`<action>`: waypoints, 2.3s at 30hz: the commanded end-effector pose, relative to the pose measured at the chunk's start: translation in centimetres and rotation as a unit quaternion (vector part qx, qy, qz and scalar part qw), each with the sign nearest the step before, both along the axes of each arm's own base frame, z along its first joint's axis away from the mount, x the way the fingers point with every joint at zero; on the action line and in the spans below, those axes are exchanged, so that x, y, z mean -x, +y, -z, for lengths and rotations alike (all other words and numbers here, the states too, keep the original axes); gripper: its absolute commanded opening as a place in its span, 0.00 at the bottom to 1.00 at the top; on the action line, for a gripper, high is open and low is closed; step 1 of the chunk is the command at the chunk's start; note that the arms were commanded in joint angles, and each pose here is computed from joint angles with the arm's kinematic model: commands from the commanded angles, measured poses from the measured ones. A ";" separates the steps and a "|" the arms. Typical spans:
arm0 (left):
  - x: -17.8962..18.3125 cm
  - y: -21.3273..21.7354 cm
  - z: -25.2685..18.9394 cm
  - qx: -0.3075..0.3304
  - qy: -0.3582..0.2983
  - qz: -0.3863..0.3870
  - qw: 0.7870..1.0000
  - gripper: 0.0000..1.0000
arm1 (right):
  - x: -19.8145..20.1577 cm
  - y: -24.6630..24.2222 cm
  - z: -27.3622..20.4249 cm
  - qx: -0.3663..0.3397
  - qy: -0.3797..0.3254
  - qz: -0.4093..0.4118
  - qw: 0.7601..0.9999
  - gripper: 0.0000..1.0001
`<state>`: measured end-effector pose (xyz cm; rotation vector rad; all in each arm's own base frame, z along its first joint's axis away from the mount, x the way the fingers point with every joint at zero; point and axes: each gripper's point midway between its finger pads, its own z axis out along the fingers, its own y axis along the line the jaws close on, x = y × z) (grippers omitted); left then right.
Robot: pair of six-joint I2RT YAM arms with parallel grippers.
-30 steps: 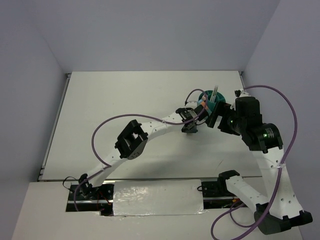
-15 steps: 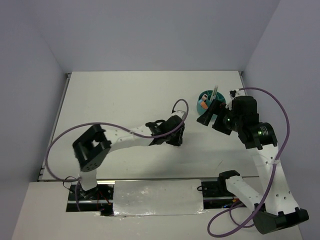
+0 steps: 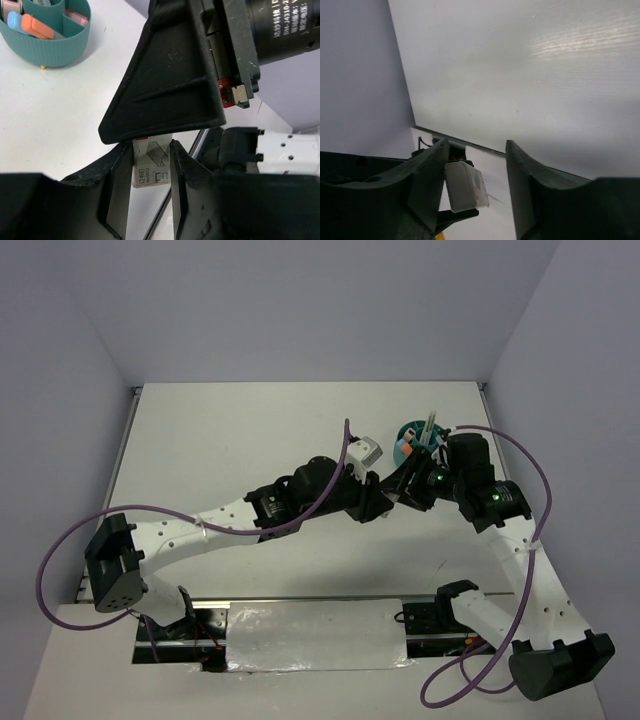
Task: Sort the stationery into containers
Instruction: Place the stationery in the storage box.
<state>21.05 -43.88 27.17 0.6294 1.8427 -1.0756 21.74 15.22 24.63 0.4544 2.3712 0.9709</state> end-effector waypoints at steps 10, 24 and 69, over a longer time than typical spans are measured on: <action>-0.2 -0.8 -3.1 0.009 -0.057 0.019 0.998 0.03 | 2.7 2.3 -2.6 -0.080 -0.020 -0.052 0.995 0.15; -1.0 0.3 -4.7 0.010 -0.080 -0.009 0.997 0.08 | 4.7 2.3 -3.7 -0.084 -0.032 -0.083 0.992 0.47; -0.7 15.5 -1.6 -0.134 0.055 -0.210 0.967 0.99 | -18.9 -19.4 -3.7 0.282 -0.188 0.169 0.925 0.00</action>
